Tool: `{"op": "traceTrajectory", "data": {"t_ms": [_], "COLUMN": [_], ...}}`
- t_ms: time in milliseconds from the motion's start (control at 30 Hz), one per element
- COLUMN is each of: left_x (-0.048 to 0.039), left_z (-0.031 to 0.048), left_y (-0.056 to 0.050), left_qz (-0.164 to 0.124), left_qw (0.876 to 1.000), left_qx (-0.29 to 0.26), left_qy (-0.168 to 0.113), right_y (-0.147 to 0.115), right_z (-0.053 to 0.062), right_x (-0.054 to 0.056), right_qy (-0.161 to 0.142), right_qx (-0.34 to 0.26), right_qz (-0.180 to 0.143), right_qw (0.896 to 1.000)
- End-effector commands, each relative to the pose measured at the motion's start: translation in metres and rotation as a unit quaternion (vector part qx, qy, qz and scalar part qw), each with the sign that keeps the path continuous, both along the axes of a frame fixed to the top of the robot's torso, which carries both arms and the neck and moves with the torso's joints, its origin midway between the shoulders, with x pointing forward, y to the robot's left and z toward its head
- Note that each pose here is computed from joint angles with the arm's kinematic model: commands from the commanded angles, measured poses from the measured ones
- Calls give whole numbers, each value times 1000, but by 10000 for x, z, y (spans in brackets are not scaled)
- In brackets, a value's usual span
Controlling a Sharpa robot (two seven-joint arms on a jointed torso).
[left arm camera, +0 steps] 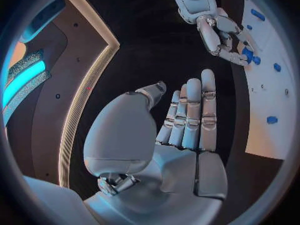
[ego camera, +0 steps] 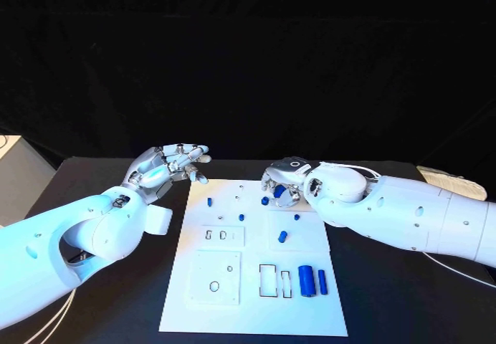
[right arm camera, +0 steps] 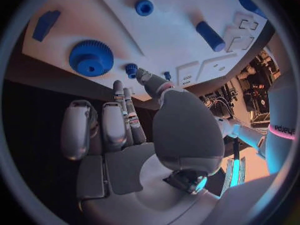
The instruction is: Assemble the parts on the task board
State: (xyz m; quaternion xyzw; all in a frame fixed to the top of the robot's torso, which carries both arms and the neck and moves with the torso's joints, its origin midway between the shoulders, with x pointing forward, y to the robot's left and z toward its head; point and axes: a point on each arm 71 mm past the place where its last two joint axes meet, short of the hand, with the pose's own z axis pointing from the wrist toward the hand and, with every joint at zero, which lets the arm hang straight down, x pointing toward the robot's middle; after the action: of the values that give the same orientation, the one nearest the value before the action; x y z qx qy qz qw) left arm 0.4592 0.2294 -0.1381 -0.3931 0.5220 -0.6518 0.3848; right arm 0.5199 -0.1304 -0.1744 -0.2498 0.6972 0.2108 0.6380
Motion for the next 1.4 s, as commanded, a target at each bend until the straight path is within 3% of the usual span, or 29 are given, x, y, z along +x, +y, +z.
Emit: {"op": "traceTrajectory", "data": {"t_ms": [33, 467, 833, 1400], "left_x": [-3, -12, -14, 0], "left_z": [21, 54, 58, 46], "left_y": [-27, -45, -45, -23], "left_qz": [-10, -17, -18, -15], "left_qw": [1000, 1000, 1000, 1000], "left_qx": [-6, -4, -1, 2], "left_qy": [-3, -10, -11, -8], "right_y": [16, 73, 91, 106], "right_z": [-31, -106, -102, 8], "right_x": [-1, 21, 24, -35], "right_qy": [1, 6, 0, -39], "right_qx": [-13, -15, -8, 48], "right_qz": [2, 4, 4, 3], "right_qw": [1000, 1000, 1000, 998]}}
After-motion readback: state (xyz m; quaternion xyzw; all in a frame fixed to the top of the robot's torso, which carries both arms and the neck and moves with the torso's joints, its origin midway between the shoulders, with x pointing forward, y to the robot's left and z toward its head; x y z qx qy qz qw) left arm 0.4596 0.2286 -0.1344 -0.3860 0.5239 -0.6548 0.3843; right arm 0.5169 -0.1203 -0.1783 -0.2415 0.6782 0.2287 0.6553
